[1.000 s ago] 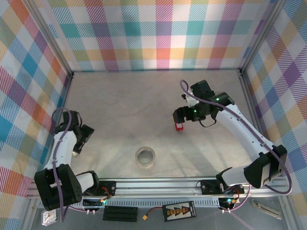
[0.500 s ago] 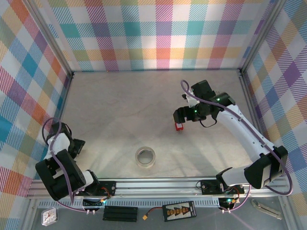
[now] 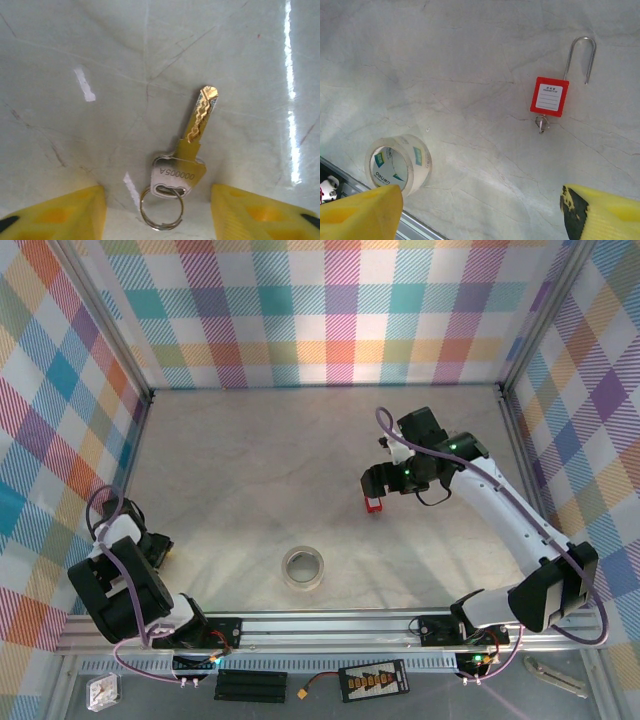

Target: Unlock with the key

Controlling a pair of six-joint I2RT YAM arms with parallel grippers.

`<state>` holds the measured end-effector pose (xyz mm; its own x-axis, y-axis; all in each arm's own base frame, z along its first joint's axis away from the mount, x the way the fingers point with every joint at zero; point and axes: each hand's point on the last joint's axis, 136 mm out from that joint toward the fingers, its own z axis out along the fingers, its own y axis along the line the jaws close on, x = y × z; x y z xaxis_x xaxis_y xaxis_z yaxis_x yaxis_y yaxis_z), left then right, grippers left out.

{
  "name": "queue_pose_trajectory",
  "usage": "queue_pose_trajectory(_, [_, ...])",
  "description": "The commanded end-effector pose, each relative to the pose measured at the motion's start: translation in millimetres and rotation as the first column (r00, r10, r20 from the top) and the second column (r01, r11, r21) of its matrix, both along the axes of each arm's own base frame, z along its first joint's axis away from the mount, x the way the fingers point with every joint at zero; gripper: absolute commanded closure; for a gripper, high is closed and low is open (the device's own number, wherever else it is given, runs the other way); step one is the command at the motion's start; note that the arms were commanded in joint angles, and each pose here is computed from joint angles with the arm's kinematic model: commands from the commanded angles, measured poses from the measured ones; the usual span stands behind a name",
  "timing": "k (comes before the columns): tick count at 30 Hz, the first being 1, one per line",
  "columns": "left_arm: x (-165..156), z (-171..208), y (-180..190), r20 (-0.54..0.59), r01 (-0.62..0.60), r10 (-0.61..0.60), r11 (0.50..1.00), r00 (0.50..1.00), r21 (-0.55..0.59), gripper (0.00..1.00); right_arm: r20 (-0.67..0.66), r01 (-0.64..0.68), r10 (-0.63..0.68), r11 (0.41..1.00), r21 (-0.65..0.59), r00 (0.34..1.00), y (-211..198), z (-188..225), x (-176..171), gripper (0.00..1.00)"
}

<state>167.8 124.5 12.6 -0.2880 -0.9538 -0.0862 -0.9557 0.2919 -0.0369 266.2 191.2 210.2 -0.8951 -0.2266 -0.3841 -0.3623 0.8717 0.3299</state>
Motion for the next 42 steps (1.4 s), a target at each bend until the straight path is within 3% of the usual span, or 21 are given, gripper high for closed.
queue_pose_trajectory(1, [34.8,-8.7,-10.2,0.150,0.079,-0.069,0.995,0.986,-0.060,0.52,-0.009,0.001,-0.001,1.000,0.012,1.000,3.2,2.0,4.1,0.18])
queue_pose_trajectory(3, [38.1,-10.6,-18.9,0.141,0.124,-0.113,0.990,0.984,-0.067,0.55,-0.012,0.003,-0.003,1.000,0.016,1.000,5.3,1.7,7.3,0.18])
queue_pose_trajectory(10, [42.0,-21.2,-47.0,0.087,0.241,-0.233,0.966,0.968,-0.097,0.80,-0.030,-0.004,0.005,1.000,0.029,1.000,12.2,0.2,13.1,0.22])
queue_pose_trajectory(22, [56.7,-14.7,-101.7,0.061,0.452,-0.448,0.886,0.892,-0.105,1.00,-0.041,-0.003,0.004,0.999,0.032,0.999,13.2,-4.6,12.7,0.26])
queue_pose_trajectory(29, [53.0,-12.0,-121.1,0.072,0.492,-0.487,0.865,0.871,-0.103,1.00,-0.043,-0.004,0.005,1.000,0.023,0.999,10.9,-8.4,10.3,0.29])
queue_pose_trajectory(37, [43.0,37.1,-92.2,0.100,0.363,-0.367,0.930,0.925,0.049,0.97,-0.045,-0.017,0.018,1.000,0.020,0.999,10.9,-9.2,9.2,0.28])
queue_pose_trajectory(39, [38.9,47.9,-82.4,0.115,0.312,-0.319,0.947,0.941,0.074,0.90,-0.049,-0.021,0.022,1.000,0.018,0.999,11.2,-10.3,9.0,0.27])
queue_pose_trajectory(42, [30.2,53.6,-65.7,0.152,0.206,-0.217,0.975,0.964,0.084,0.56,-0.061,-0.031,0.032,0.999,0.018,0.998,12.5,-12.0,8.2,0.27])
